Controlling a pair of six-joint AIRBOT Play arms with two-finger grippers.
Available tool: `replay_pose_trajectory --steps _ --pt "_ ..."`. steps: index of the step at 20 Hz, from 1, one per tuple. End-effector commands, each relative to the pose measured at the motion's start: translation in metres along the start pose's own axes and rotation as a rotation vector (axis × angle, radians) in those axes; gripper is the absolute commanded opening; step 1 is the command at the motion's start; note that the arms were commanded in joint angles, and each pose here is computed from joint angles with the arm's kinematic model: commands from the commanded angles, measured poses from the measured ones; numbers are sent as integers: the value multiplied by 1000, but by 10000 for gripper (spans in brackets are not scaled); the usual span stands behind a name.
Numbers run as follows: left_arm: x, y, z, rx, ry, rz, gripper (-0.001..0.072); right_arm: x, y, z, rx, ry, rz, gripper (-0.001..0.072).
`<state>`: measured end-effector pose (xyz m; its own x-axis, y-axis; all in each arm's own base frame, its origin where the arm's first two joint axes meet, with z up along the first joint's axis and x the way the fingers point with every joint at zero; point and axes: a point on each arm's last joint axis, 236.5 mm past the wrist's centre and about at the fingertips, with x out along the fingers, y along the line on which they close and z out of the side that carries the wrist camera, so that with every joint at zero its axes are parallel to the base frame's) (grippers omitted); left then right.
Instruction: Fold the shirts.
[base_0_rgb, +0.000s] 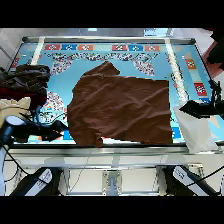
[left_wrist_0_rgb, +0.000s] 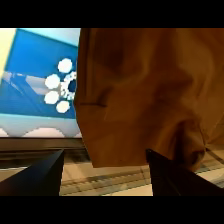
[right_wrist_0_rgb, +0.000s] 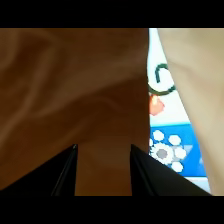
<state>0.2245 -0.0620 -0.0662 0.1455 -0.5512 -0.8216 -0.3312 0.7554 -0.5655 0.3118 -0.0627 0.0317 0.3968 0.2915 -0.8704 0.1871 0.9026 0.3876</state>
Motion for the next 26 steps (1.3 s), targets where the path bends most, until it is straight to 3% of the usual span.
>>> replay_pose_trajectory --steps 1,5,11,12,13,14,15,17,21,26 --pt "37 4 -21 12 8 29 548 -11 26 14 -13 -109 83 383" --pt "44 -8 10 9 -137 31 548 -27 34 15 -59 -153 72 383" --pt "54 2 18 -31 -142 47 528 -34 38 15 -74 -174 66 383" --pt "55 -3 19 -42 -145 26 463 -34 38 15 -74 -174 66 383" --pt "55 -12 21 -45 -153 -15 347 -34 38 15 -74 -173 66 382" --pt "54 -21 23 -39 -160 -52 107 -33 38 13 -74 -164 68 379" --pt "53 -31 24 -13 -163 -92 9 -32 38 7 -69 -138 69 374" --pt "52 -39 26 -14 -169 -124 11 -26 29 -30 4 16 41 368" --pt "52 -43 18 29 -136 -136 12 1 -37 -131 171 348 -193 370" --pt "52 -46 10 48 -103 -148 12 51 -43 -191 285 457 -157 371"
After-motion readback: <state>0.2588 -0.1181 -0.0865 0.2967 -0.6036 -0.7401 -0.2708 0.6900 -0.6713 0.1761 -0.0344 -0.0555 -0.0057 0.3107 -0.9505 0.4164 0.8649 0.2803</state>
